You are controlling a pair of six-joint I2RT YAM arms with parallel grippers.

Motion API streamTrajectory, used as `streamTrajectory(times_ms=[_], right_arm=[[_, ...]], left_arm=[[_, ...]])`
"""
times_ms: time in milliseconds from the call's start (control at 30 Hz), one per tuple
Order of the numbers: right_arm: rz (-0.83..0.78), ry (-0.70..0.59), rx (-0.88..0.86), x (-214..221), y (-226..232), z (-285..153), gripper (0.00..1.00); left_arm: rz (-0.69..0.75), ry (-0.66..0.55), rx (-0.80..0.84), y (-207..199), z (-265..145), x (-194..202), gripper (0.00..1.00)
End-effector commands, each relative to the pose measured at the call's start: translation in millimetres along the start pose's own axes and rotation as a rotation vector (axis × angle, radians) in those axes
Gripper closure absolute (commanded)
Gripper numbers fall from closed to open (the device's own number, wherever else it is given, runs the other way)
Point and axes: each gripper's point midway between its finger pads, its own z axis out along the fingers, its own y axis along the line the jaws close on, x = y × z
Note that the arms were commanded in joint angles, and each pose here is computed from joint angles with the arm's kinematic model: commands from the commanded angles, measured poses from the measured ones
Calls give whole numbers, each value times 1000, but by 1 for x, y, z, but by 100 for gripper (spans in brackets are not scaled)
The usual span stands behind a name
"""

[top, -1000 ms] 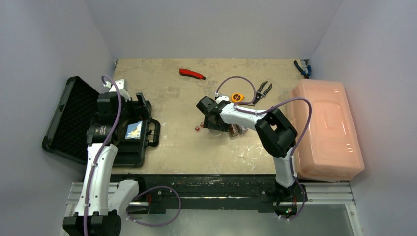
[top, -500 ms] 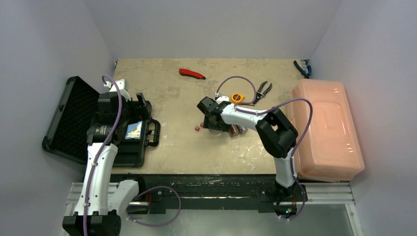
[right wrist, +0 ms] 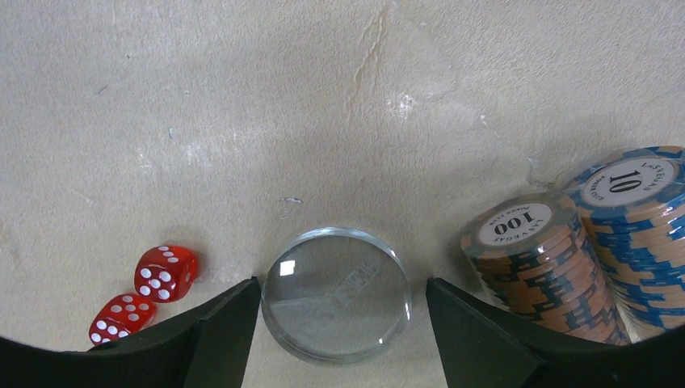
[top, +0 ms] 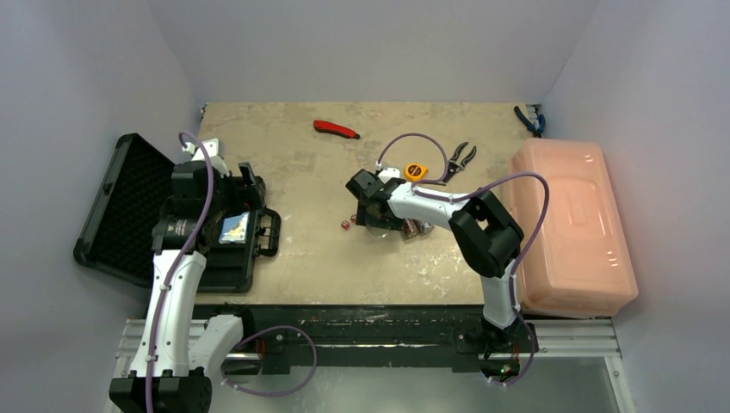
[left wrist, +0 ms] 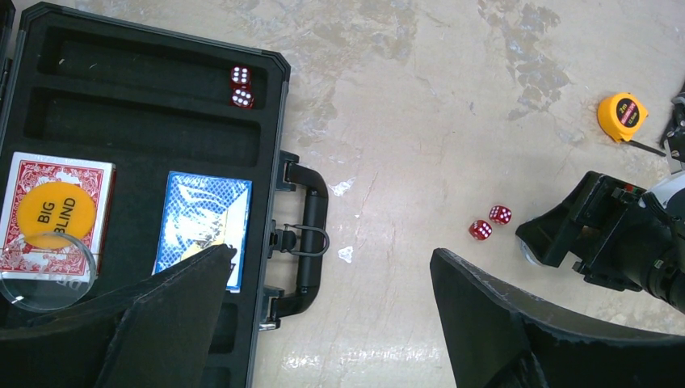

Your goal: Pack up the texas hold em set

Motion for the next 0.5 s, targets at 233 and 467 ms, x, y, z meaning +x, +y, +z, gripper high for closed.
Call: streamTrajectory(times_ms=[233, 467], right_arm=[[-72, 93, -15, 33, -6, 7, 20], [-99, 94, -27, 37, -3, 5, 27]], left_arm=[[32, -42, 18, -4, -2, -9, 6], [34, -41, 16, -4, -2, -8, 6]])
